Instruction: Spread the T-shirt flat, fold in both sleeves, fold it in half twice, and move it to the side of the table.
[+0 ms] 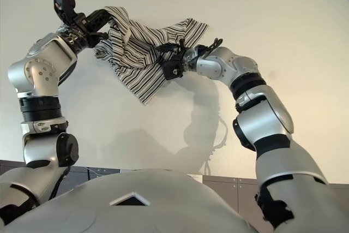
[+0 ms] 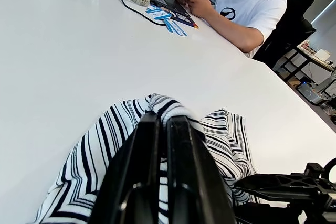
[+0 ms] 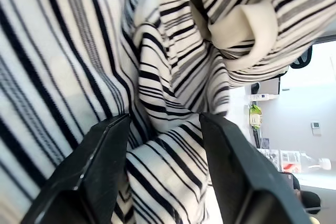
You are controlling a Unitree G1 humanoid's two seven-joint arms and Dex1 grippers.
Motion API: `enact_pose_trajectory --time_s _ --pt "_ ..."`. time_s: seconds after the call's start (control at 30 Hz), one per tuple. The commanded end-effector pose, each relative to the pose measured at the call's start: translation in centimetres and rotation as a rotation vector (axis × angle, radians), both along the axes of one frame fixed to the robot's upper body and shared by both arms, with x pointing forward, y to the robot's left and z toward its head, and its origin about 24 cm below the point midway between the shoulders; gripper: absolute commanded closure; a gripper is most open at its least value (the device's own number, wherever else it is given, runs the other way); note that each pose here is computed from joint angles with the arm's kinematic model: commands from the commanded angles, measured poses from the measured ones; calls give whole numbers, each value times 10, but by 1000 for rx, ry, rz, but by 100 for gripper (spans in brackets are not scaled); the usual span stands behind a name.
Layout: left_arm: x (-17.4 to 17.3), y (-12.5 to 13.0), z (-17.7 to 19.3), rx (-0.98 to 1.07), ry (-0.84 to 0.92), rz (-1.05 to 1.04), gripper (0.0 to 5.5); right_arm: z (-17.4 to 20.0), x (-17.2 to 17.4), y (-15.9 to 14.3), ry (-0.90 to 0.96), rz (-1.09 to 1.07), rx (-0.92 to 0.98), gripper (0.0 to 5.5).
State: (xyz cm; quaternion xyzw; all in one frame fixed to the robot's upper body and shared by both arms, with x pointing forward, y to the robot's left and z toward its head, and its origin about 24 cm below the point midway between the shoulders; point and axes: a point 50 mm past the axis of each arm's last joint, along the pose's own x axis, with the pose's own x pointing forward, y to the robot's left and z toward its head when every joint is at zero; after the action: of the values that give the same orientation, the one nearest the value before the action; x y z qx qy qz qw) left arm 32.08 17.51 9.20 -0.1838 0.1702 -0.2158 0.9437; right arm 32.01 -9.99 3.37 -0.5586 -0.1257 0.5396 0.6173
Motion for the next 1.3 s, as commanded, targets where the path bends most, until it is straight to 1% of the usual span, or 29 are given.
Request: enact_pose_trajectory --time_s 0.03,0.07,0.13,0.17,0.2,0.27,0.33,0.4,0.47,0.53,0.6,0.63,0.7,0.8,0.93,1.0,1.07,1.13,1.2,1.3 --pt "-4 8 9 -21 -46 80 540 46 22 -26 156 -218 268 309" --pt "-3 12 10 -28 -53 119 540 54 32 -29 219 -329 371 309" --pt "5 13 19 -28 -75 162 540 39 43 -29 459 -572 552 309" --pt "11 13 27 -37 -96 180 540 22 40 -25 560 -654 582 309" --pt "16 12 35 -46 -117 196 540 9 35 -22 616 -705 582 309" --pt "28 14 53 -76 -156 237 540 -8 20 -14 673 -704 534 309" --pt "43 23 65 -99 -175 313 540 -23 13 -16 623 -730 407 309" --pt "57 30 72 -125 -173 375 540 -21 25 -39 503 -878 372 309" --pt "66 26 70 -120 -148 365 540 7 41 -59 441 -921 504 309" --pt "67 22 61 -107 -121 351 540 30 47 -70 430 -890 607 309" --pt "66 23 51 -103 -97 363 540 36 45 -80 430 -888 628 309" --pt "65 25 47 -100 -85 373 540 31 45 -82 429 -911 613 309" --pt "63 28 41 -97 -67 385 540 14 43 -84 437 -970 558 309" --pt "62 25 38 -101 -49 371 540 -6 39 -80 472 -1024 485 309" --pt "63 17 40 -100 -45 327 540 -23 30 -80 516 -1008 363 309" --pt "61 14 44 -81 -57 288 540 -18 30 -90 482 -980 332 309" --pt "56 8 46 -66 -66 235 540 1 37 -100 419 -960 357 309" --pt "50 4 46 -63 -67 205 540 16 45 -101 380 -953 387 309" --pt "45 0 46 -67 -65 188 540 15 48 -95 373 -964 377 309" --pt "45 -9 44 -75 -53 161 540 -2 43 -85 406 -993 360 309"
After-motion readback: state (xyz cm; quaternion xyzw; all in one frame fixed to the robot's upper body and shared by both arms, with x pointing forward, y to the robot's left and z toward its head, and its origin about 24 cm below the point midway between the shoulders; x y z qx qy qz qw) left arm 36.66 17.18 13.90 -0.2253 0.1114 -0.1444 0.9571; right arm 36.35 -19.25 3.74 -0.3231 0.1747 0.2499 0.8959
